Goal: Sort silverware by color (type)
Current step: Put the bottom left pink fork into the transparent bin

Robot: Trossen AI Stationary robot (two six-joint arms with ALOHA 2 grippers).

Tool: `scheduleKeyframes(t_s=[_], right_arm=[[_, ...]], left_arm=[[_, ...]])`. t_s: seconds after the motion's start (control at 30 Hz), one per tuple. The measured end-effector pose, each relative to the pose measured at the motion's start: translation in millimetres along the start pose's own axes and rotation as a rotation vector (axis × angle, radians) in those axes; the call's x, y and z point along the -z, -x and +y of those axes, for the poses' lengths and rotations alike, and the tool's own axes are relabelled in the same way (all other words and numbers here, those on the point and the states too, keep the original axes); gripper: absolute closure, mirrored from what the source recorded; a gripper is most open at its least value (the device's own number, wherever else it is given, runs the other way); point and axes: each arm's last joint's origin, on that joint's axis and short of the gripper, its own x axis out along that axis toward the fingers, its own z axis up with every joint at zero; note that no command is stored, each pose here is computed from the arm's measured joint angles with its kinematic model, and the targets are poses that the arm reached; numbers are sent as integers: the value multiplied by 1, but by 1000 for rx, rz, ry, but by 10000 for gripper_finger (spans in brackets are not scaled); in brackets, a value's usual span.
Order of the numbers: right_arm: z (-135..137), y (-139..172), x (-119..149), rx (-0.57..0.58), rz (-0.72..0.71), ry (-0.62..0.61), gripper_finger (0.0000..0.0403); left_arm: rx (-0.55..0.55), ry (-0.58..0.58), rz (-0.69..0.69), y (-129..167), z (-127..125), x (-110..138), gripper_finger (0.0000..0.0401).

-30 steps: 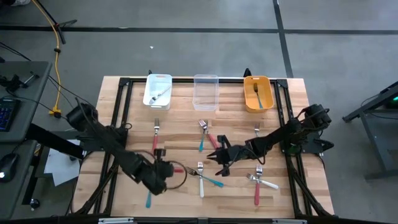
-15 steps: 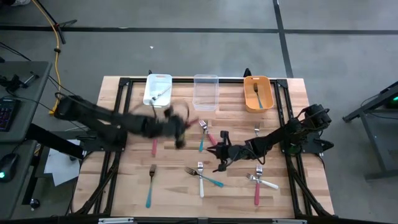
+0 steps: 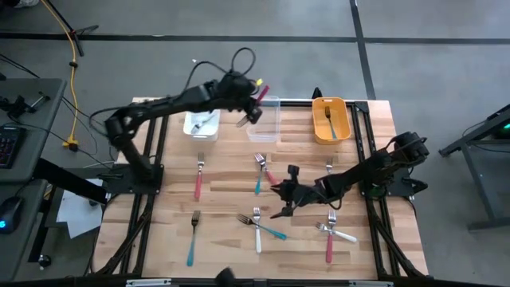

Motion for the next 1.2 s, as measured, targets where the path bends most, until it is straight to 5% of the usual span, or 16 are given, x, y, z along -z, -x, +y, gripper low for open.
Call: scheduleKeyframes(t_s=[0.23, 0.53, 1.2], right_arm=[[-6, 9, 8, 26, 121, -95, 382], [-8, 10, 13, 50, 164, -114, 382], [-8, 11, 13, 51, 169, -111, 382]], left_arm=[[88, 86, 82, -61, 13, -6, 356], [13, 173, 181, -109, 44, 14, 356], [-6, 253, 241, -137, 67, 34, 356]])
